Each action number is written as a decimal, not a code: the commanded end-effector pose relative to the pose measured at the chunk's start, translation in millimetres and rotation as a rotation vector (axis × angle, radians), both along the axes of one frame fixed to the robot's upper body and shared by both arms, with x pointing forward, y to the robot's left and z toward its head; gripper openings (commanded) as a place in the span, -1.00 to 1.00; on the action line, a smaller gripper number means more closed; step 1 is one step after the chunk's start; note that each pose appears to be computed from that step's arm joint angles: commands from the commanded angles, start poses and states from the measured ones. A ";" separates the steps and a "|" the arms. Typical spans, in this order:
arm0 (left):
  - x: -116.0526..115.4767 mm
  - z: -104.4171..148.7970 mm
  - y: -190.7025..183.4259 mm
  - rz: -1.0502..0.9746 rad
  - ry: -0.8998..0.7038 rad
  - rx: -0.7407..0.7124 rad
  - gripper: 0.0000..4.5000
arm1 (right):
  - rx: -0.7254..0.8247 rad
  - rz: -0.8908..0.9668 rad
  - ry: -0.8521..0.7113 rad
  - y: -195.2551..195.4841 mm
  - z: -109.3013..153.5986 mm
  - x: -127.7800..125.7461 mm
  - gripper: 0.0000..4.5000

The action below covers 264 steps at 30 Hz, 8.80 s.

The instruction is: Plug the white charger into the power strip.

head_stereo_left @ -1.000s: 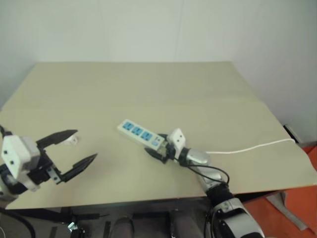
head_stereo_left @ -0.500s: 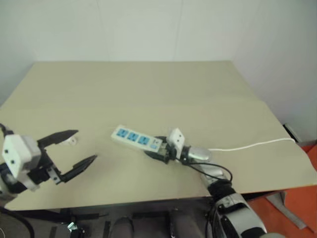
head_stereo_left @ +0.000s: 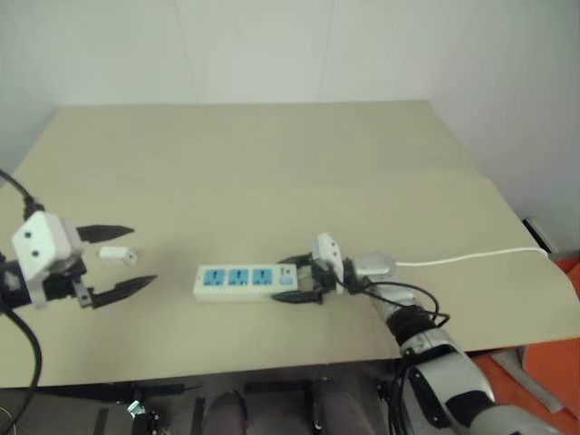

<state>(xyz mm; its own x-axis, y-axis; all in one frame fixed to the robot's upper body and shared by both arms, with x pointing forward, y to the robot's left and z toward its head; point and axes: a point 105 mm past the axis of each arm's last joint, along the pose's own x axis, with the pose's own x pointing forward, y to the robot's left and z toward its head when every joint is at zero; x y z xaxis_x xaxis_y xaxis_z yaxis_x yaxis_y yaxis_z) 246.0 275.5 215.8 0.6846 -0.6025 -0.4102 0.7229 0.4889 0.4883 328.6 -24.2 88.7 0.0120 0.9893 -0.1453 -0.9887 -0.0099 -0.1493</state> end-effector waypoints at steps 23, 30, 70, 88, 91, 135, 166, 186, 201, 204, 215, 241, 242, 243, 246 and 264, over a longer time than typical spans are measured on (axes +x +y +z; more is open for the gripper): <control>62.4 31.8 34.2 -0.160 0.176 0.386 1.00 | -0.023 -0.101 -0.119 -30.7 9.4 26.9 0.51; 86.4 17.4 30.9 -0.172 0.284 0.520 1.00 | -0.033 -0.107 -0.116 -31.5 6.7 27.2 0.51; 117.0 -73.5 26.4 -0.227 0.535 0.966 0.00 | -0.029 -0.148 -0.107 -38.3 6.4 27.1 0.51; 152.0 29.8 -56.2 -0.286 0.095 0.496 -0.54 | -0.045 -0.121 -0.112 -33.7 7.7 27.7 0.51; 148.1 51.1 -78.9 -0.364 0.007 0.319 -0.54 | -0.052 -0.123 -0.112 -32.8 7.9 29.8 0.51; 73.9 -44.7 -170.2 -0.722 0.248 -0.536 -0.54 | -0.062 -0.084 -0.069 -19.6 -1.4 25.4 0.51; 94.9 -59.4 -175.7 -0.704 0.223 -0.512 -0.54 | -0.063 -0.093 -0.068 -22.1 -3.3 24.0 0.51; 98.4 -71.3 -168.4 -0.659 0.243 -0.498 -0.54 | -0.065 -0.096 -0.066 -22.9 -4.1 23.3 0.51; 88.7 -98.4 -166.2 -0.654 0.347 -0.468 -0.54 | -0.065 -0.096 -0.067 -23.2 -4.5 22.6 0.51; 88.4 -105.8 -163.9 -0.631 0.365 -0.468 -0.54 | -0.065 -0.095 -0.067 -23.2 -4.6 22.2 0.51; 79.8 -122.3 -157.0 -0.635 0.421 -0.421 -0.54 | -0.069 -0.096 -0.068 -26.1 -4.7 21.8 0.51; 74.5 -134.4 -162.1 -0.664 0.455 -0.403 -0.54 | -0.078 -0.093 -0.067 -29.6 -4.4 19.3 0.51; 74.6 -134.4 -162.1 -0.662 0.454 -0.404 -0.54 | -0.078 -0.092 -0.067 -29.3 -4.3 19.3 0.51; 74.9 -134.4 -161.6 -0.656 0.453 -0.407 -0.54 | -0.078 -0.091 -0.068 -28.9 -4.1 19.3 0.51; 75.2 -137.8 -156.0 -0.627 0.461 -0.409 -0.54 | -0.075 -0.091 -0.068 -28.6 -3.6 19.3 0.51; 73.5 -146.2 -151.4 -0.592 0.506 -0.390 -0.39 | -0.079 -0.089 -0.070 -28.9 -3.2 19.7 0.51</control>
<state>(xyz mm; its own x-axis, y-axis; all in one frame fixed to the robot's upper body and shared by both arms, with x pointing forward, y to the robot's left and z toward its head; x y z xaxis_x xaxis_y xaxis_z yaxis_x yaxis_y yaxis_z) 332.1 104.7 114.9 0.0115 -0.9932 -0.1161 0.9968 0.0023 0.0795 348.4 -47.2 83.4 0.1195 0.9726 -0.1995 -0.9754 0.0775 -0.2064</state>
